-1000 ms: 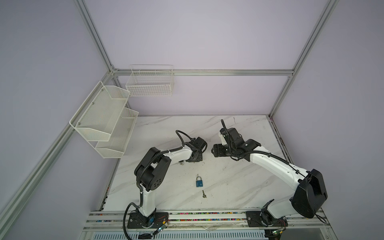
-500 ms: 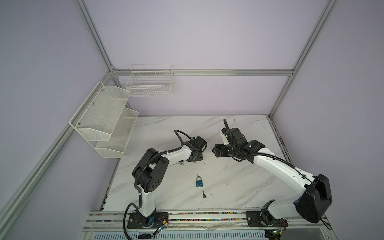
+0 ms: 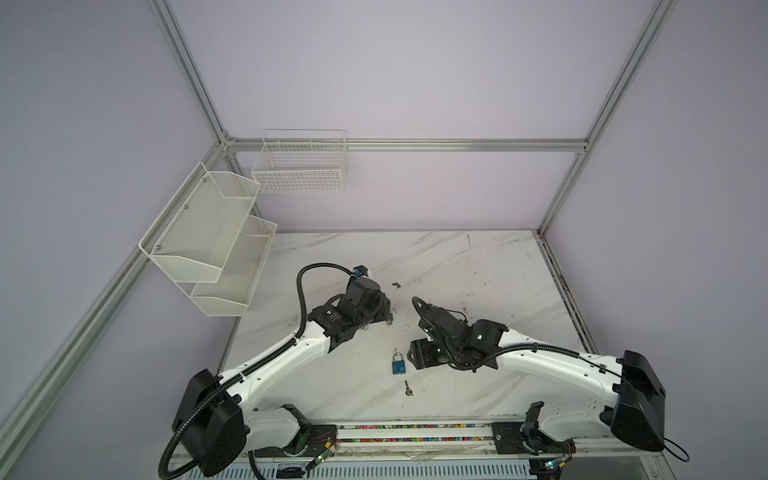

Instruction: Unlock with the key

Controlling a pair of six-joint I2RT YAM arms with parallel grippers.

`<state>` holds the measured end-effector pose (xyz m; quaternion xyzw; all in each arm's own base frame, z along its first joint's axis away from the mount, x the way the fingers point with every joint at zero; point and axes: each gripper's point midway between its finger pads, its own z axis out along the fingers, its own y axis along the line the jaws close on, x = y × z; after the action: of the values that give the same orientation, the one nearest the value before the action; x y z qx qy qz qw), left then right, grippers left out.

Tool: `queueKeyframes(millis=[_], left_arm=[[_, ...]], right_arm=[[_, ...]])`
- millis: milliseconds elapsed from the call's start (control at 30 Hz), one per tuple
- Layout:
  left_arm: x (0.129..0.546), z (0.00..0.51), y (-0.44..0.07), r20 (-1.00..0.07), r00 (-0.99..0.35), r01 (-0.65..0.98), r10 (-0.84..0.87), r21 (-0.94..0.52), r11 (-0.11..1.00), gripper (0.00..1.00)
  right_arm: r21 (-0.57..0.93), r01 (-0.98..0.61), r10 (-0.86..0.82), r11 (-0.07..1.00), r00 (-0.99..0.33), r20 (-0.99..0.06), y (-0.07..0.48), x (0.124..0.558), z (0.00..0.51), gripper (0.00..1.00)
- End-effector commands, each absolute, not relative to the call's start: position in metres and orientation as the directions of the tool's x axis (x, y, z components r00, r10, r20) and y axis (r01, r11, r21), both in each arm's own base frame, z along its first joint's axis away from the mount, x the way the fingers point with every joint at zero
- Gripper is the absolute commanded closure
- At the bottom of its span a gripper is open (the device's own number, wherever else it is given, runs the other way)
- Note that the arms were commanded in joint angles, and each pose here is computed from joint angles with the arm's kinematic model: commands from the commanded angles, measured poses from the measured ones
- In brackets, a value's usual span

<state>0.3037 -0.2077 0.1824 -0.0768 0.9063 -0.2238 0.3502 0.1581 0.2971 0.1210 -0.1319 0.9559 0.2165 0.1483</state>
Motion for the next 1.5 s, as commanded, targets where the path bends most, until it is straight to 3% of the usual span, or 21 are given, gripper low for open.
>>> queueKeyframes(millis=[0, 167, 467, 1200, 1467], left_arm=[[0.29, 0.172, -0.2, -0.577, -0.748, 0.008, -0.329, -0.504, 0.864, 0.54], [0.277, 0.17, -0.191, -0.552, -0.729, -0.026, -0.406, -0.569, 0.822, 0.54], [0.27, 0.166, -0.18, -0.538, -0.699, -0.069, -0.471, -0.605, 0.793, 0.53], [0.27, 0.159, -0.169, -0.532, -0.674, -0.116, -0.513, -0.609, 0.785, 0.53], [0.272, 0.158, -0.174, -0.517, -0.681, -0.115, -0.518, -0.623, 0.774, 0.53]], right_arm=[[0.38, -0.268, -0.156, 0.886, -0.941, -0.3, 0.295, 0.136, 0.102, 0.38], [0.376, -0.353, -0.257, 0.857, -0.924, -0.282, 0.308, 0.109, 0.081, 0.46], [0.254, -0.465, -0.386, 0.848, -0.871, -0.304, 0.321, 0.11, 0.055, 0.57], [0.15, -0.55, -0.502, 0.822, -0.822, -0.269, 0.319, 0.107, 0.021, 0.73], [0.131, -0.548, -0.503, 0.826, -0.822, -0.268, 0.311, 0.107, 0.022, 0.86]])
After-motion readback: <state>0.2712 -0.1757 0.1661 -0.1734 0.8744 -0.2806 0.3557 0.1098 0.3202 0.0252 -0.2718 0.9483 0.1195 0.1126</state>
